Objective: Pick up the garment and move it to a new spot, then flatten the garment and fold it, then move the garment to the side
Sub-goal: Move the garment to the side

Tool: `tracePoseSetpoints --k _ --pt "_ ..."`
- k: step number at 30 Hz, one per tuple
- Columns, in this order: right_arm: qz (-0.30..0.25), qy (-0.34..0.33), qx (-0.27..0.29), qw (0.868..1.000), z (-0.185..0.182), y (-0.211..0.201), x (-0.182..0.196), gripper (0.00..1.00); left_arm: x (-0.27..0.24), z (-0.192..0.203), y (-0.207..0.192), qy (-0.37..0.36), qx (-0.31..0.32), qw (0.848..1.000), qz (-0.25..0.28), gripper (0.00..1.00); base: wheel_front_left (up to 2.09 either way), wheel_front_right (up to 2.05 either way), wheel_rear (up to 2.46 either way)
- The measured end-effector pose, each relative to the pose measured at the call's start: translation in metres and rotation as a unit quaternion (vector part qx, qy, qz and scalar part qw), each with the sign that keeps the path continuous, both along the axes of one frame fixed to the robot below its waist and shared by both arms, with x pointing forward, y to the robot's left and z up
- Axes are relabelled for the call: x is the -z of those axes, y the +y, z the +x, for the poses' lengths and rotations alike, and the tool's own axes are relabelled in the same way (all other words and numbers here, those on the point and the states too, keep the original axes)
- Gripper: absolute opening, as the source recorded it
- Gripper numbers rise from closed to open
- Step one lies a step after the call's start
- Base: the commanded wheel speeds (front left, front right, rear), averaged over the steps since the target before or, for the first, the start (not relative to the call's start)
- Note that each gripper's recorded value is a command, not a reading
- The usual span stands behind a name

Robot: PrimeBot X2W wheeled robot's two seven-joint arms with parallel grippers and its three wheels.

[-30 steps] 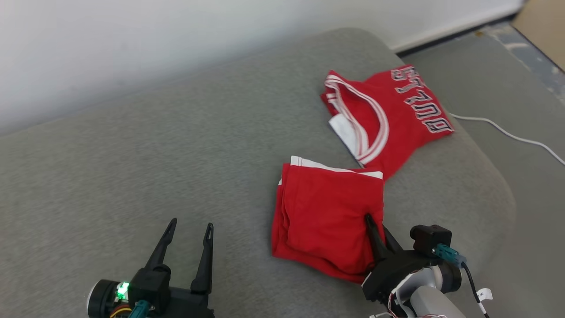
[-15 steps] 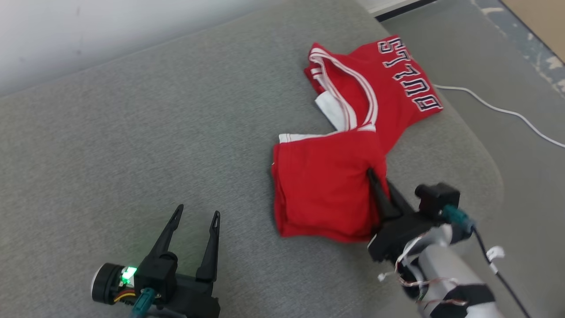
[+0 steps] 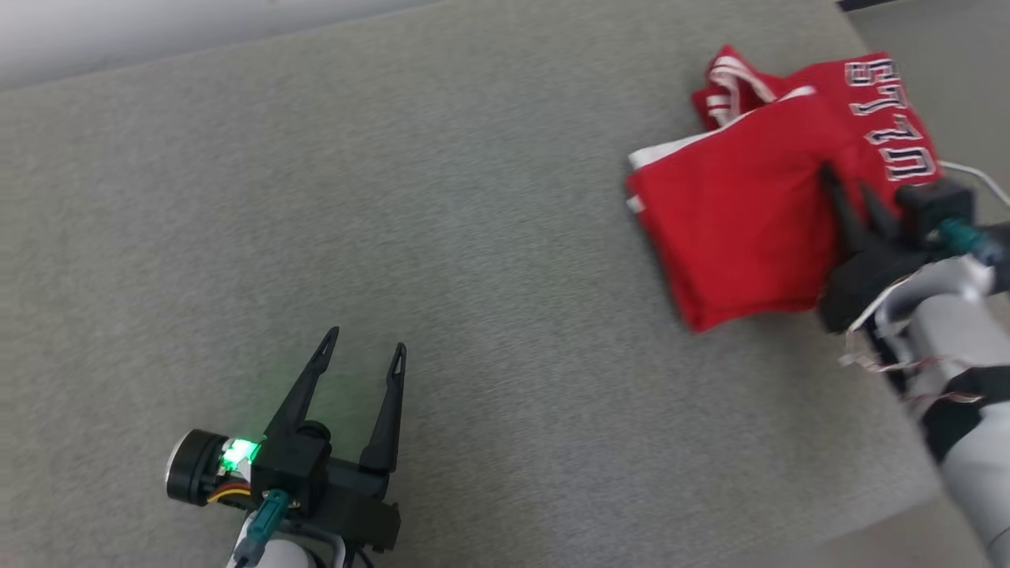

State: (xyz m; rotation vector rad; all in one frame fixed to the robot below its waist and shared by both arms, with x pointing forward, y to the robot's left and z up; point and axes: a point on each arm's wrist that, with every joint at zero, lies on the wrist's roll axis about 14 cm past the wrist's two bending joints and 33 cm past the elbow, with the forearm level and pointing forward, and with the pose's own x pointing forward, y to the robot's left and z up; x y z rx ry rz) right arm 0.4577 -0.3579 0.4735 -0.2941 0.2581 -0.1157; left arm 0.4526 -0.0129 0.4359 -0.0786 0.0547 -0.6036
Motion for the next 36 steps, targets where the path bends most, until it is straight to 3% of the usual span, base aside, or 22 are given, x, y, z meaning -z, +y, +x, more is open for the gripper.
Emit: tracePoseSetpoints --k 13,21,22,23,29,36 --pt "-0.081 0.033 0.050 0.995 0.058 -0.063 -0.003 0.00 0.017 0.012 0.064 0.006 -0.086 0.996 0.035 1.00 0.00 0.00 0.00" --pt "-0.095 0.044 0.095 0.990 0.060 -0.094 0.003 0.02 0.029 0.012 0.085 0.017 -0.113 0.992 0.050 1.00 0.00 0.00 0.00" --pt "-0.096 0.050 0.105 0.989 0.055 -0.100 0.005 0.42 0.029 0.012 0.086 0.018 -0.114 0.992 0.050 1.00 0.00 0.00 0.00" --pt "-0.095 0.050 0.114 0.988 0.052 -0.105 0.004 1.00 0.029 0.012 0.086 0.018 -0.114 0.992 0.050 1.00 0.00 0.00 0.00" --pt "-0.108 0.006 0.133 0.985 0.049 -0.117 -0.025 1.00 0.027 0.014 0.087 0.016 -0.119 0.991 0.051 1.00 0.00 0.00 0.00" --pt "-0.081 -0.075 0.084 0.990 0.071 -0.064 -0.048 1.00 0.016 0.015 0.091 0.005 -0.130 0.990 0.047 1.00 0.00 0.00 0.00"
